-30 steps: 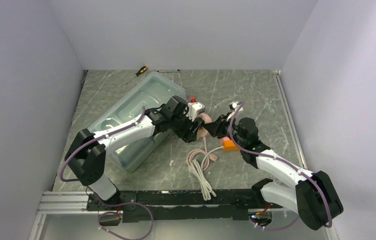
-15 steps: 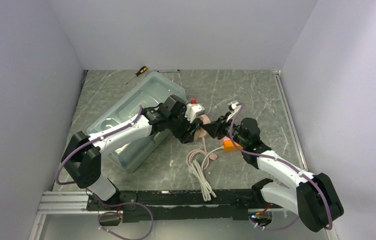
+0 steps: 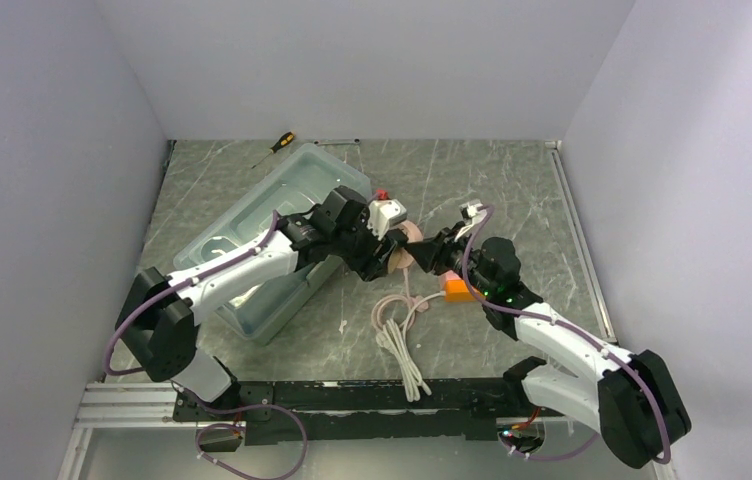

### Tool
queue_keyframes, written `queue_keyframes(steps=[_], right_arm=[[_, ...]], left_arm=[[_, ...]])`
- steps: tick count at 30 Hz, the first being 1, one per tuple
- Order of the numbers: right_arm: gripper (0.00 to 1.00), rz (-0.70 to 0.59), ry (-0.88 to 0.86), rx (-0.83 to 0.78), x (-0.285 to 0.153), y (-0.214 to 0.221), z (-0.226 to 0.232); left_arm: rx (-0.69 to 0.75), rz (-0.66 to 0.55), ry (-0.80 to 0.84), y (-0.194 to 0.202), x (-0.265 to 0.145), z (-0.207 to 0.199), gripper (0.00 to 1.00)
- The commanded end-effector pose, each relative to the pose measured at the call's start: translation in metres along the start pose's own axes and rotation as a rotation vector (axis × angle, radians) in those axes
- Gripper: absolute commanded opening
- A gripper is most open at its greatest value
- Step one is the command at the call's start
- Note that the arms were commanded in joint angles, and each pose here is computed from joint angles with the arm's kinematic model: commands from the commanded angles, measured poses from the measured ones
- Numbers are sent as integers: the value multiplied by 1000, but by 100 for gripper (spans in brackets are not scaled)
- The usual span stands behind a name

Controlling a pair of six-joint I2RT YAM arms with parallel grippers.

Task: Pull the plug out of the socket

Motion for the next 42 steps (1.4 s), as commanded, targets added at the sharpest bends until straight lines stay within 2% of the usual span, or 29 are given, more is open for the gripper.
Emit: queue_keyframes(steps=[1,4,9,20,25,29,36,42], right_arm=[[0,-100,306,-26,-6,-27,-51],[0,-97,366,-18,-8,-26,-60],[0,-95,364,-28,-8,-26,-60],[0,-78,-105,-129,-1,-23,13],[0,-68,-156,-126,0,-20,21],[0,-88,-81,-114,1,-23,10],[0,-134,312,-91,-9,-31,-41],[0,-118,398,-92,-10,-29,-53]], left_arm=[[-51,-126,49,-32,-13,-13,0],[-68,-112,79,-30,-7,-17,0],[-58,-93,95,-26,-4,-19,0],[120,-80,142,-23,-30,-22,0],[121,-110,121,-28,-40,-16,0],[88,-99,87,-28,-35,-10,0],[-65,-100,-6,-28,-17,1,0],[-78,-83,36,-25,-9,-7,0]])
Point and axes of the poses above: each gripper's point midway between its finger pads, its own x axis out along the fingers, its own z axis along the line the jaws close on, y = z × x, the point moved 1 cm from there along -x, back along the fingers, and after that the axes turned 1 degree about -x, right-handed, at the moved point
